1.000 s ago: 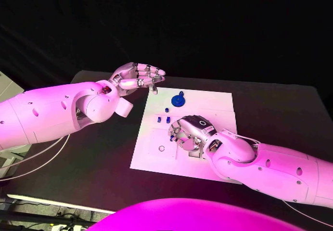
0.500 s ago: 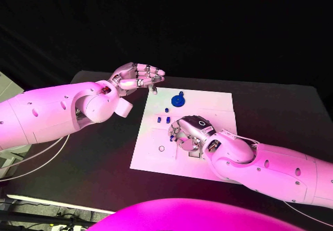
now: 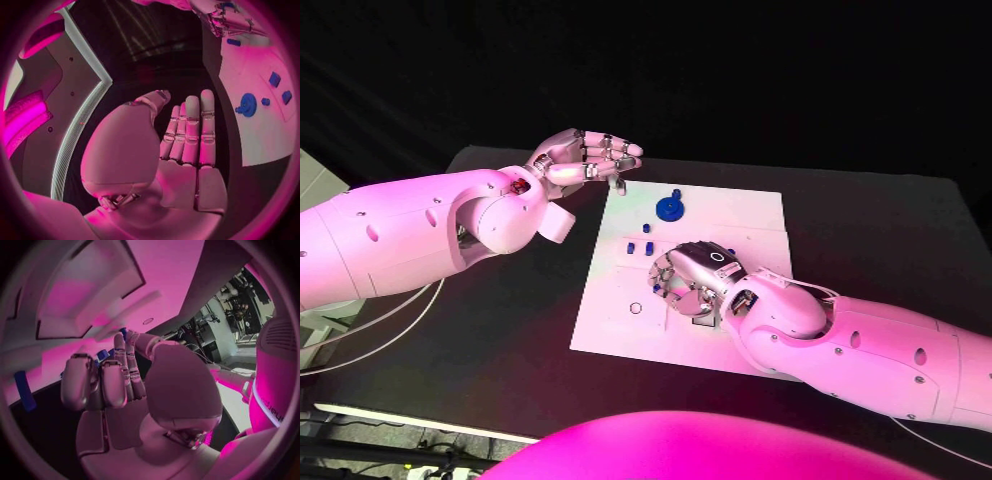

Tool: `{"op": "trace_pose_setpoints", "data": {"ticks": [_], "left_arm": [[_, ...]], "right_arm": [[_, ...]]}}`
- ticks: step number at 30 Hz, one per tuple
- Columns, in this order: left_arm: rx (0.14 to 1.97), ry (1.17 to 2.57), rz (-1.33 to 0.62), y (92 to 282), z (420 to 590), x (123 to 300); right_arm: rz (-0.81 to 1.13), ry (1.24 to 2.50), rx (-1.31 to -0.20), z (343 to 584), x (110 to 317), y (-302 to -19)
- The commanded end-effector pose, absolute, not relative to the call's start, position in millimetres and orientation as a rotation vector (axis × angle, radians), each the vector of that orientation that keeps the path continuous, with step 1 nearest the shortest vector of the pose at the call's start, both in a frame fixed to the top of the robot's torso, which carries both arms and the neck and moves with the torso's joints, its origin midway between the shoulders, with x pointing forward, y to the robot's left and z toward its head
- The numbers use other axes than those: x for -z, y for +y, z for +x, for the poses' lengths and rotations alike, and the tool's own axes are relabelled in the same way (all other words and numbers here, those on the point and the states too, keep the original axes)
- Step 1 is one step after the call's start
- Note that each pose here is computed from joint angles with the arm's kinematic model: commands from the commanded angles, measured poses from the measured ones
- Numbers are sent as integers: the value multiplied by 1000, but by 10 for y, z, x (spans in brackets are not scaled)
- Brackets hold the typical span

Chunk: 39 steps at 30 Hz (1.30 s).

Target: Assemble the parts on the task board

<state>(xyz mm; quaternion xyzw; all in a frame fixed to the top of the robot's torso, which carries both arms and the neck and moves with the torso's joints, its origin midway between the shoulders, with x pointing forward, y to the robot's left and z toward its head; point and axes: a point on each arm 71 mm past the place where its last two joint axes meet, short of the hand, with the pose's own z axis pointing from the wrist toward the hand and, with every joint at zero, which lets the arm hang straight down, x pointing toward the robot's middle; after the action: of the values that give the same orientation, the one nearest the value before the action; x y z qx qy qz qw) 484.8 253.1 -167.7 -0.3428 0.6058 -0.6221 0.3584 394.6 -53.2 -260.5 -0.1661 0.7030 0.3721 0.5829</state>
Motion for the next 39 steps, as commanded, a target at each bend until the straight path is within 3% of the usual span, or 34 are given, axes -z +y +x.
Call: {"op": "trace_pose_setpoints", "data": {"ticks": [1, 17, 25, 39], "left_arm": [[1625, 1559, -882, 2516, 4842, 1666], [1624, 1566, -883, 2524, 4842, 1671], [1625, 1570, -884, 2529, 4850, 1678], [1629, 1575, -883, 2529, 4847, 1686]], "right_arm": [[-439, 1680, -860, 3915, 2659, -528], [-342, 1579, -880, 3921, 2557, -631], [-288, 1574, -886, 3907, 2366, -861], [-307, 1675, -680, 4200, 2068, -1500]]}}
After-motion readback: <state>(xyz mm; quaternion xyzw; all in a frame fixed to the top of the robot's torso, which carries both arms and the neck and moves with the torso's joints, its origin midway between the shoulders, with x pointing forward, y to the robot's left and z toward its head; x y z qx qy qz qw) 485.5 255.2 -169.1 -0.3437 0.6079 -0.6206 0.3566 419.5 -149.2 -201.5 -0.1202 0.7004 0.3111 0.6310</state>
